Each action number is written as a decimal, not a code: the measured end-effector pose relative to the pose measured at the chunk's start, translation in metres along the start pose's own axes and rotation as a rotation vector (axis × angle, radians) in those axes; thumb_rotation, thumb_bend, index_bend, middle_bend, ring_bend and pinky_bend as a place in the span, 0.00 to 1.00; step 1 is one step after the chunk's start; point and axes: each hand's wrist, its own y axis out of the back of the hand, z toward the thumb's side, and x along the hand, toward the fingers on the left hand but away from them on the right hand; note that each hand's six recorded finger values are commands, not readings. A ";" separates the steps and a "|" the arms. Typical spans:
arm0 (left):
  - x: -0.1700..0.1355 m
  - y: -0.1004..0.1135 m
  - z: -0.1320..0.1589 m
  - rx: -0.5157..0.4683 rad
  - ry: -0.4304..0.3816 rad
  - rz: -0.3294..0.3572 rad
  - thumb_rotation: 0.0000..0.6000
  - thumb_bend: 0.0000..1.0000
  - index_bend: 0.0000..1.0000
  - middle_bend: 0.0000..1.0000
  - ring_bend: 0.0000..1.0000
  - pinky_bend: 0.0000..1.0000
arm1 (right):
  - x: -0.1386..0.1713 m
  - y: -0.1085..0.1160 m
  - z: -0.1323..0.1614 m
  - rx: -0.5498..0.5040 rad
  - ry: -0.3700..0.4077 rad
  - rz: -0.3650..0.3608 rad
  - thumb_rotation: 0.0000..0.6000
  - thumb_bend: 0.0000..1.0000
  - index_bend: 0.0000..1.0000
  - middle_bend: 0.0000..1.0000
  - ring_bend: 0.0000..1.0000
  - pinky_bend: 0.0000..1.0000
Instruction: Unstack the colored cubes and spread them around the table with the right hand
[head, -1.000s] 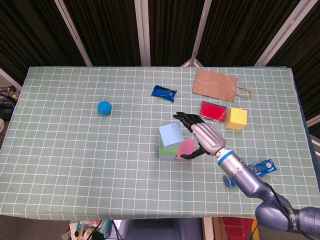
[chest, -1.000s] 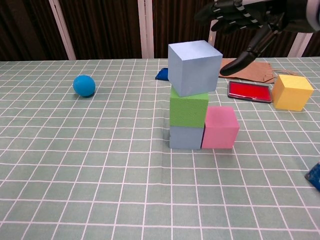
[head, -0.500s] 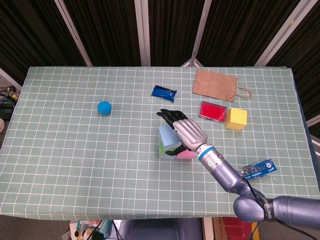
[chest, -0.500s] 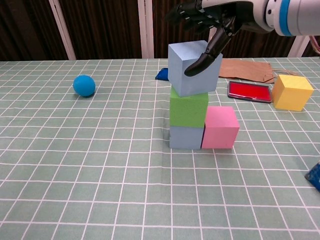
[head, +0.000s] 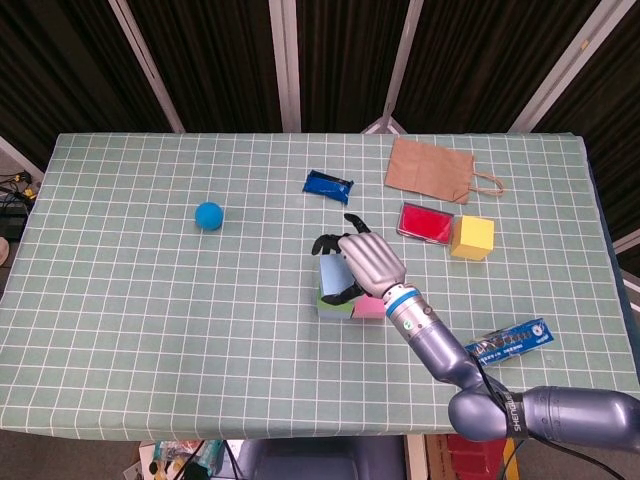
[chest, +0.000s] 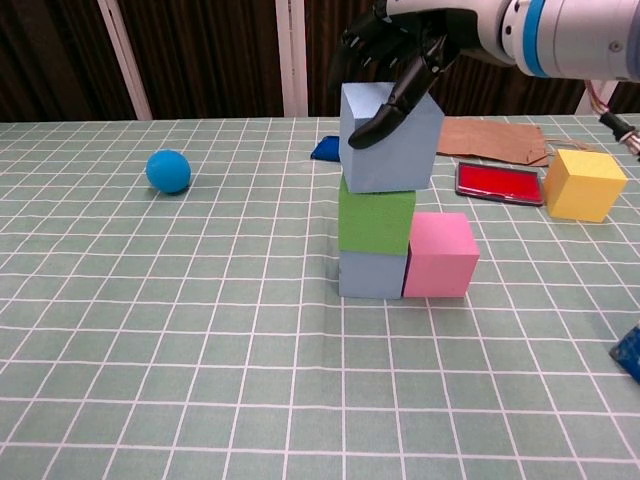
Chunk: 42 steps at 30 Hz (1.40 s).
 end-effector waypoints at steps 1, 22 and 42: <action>0.000 0.000 0.000 0.000 0.001 -0.001 1.00 0.29 0.12 0.00 0.00 0.01 | -0.001 0.001 0.000 -0.004 0.001 -0.016 1.00 0.17 0.54 0.60 0.68 0.17; 0.000 -0.005 0.003 0.028 0.011 -0.002 1.00 0.29 0.13 0.00 0.00 0.01 | -0.053 0.009 -0.029 -0.023 -0.155 -0.371 1.00 0.18 0.44 0.36 0.41 0.06; 0.002 -0.007 0.005 0.030 0.001 -0.017 1.00 0.29 0.14 0.00 0.00 0.01 | -0.048 -0.032 -0.029 -0.034 -0.235 -0.163 1.00 0.13 0.00 0.00 0.00 0.00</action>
